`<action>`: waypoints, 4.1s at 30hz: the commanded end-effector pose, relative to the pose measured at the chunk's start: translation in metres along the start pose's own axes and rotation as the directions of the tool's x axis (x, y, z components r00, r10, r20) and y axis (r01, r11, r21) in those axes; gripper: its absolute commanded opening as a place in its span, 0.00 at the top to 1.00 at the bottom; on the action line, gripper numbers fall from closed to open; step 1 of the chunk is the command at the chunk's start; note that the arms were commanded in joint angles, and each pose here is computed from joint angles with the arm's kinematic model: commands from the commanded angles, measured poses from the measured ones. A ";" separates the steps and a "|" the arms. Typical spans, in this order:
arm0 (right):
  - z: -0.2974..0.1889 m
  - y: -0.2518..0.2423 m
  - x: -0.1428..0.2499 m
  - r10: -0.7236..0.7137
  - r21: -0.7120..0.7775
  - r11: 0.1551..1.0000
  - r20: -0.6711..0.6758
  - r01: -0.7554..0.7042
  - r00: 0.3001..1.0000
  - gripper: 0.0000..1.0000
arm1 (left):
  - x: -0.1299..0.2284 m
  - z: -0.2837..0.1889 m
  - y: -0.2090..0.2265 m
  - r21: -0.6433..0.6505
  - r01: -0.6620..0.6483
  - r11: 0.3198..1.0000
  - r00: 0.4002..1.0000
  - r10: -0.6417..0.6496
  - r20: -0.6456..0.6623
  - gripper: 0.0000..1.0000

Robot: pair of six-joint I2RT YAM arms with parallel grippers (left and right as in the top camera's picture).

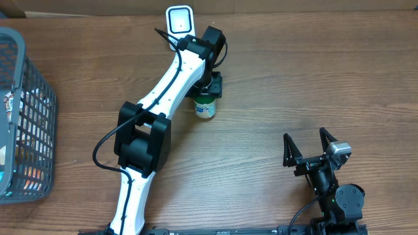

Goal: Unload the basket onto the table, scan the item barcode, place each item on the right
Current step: 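Lower the jar onto the table in front of the scanner, release, then retract the left gripper back to the basket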

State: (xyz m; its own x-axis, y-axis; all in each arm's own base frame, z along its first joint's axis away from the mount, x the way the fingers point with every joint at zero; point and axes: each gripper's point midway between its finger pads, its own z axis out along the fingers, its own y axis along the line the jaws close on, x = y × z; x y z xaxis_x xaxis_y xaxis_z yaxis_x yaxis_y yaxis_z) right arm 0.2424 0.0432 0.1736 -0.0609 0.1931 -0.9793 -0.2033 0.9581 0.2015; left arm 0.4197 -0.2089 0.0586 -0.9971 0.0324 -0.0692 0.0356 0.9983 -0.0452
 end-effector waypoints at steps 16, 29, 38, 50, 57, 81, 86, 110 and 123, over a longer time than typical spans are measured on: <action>0.000 0.000 0.001 0.003 -0.004 1.000 0.004 -0.003 1.000 0.00 | 0.010 0.005 0.004 -0.044 0.009 0.999 0.999 -0.011 -0.041 0.23; 0.000 0.000 0.001 0.003 -0.004 1.000 0.004 -0.003 1.000 0.00 | -0.001 -0.088 -0.002 0.021 -0.034 0.999 0.994 0.032 0.100 0.18; 0.000 0.000 0.001 0.003 -0.004 1.000 0.004 -0.003 1.000 0.00 | 0.010 -0.132 0.002 0.039 -0.067 0.997 0.986 0.060 0.153 0.11; 0.000 0.000 0.001 0.003 -0.004 1.000 0.004 -0.003 1.000 0.00 | 0.012 -0.130 0.003 0.032 -0.073 0.997 0.988 0.068 0.139 0.03; 0.000 0.000 0.001 0.003 -0.004 1.000 0.004 -0.003 1.000 0.00 | 0.015 -0.130 0.004 0.028 -0.076 0.997 0.989 0.072 0.129 0.02; 0.000 0.000 0.001 0.003 -0.004 1.000 0.004 -0.003 1.000 0.00 | -0.009 -0.215 0.068 -0.034 0.055 0.998 0.938 -0.040 0.345 0.05; 0.000 0.000 0.001 0.003 -0.004 1.000 0.004 -0.003 1.000 0.00 | -0.002 -0.317 0.145 0.052 0.223 0.973 0.797 -0.213 0.565 0.00; 0.000 0.000 0.001 0.003 -0.004 1.000 0.004 -0.003 1.000 0.00 | 0.148 -0.338 0.469 0.252 0.890 0.381 0.224 -0.845 0.485 0.02; 0.000 0.000 0.001 0.003 -0.004 1.000 0.004 -0.003 1.000 0.00 | 0.124 -0.235 0.527 0.114 0.897 0.426 0.374 -0.871 0.318 0.12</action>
State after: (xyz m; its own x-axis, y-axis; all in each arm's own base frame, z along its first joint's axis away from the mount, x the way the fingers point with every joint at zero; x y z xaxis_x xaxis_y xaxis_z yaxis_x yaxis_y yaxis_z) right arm 0.2424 0.0432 0.1737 -0.0605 0.1931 -0.9793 -0.2034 0.9581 0.2015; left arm 0.2970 0.3270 0.2760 -0.3192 -0.8909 -0.3232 -0.8885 0.3999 -0.2248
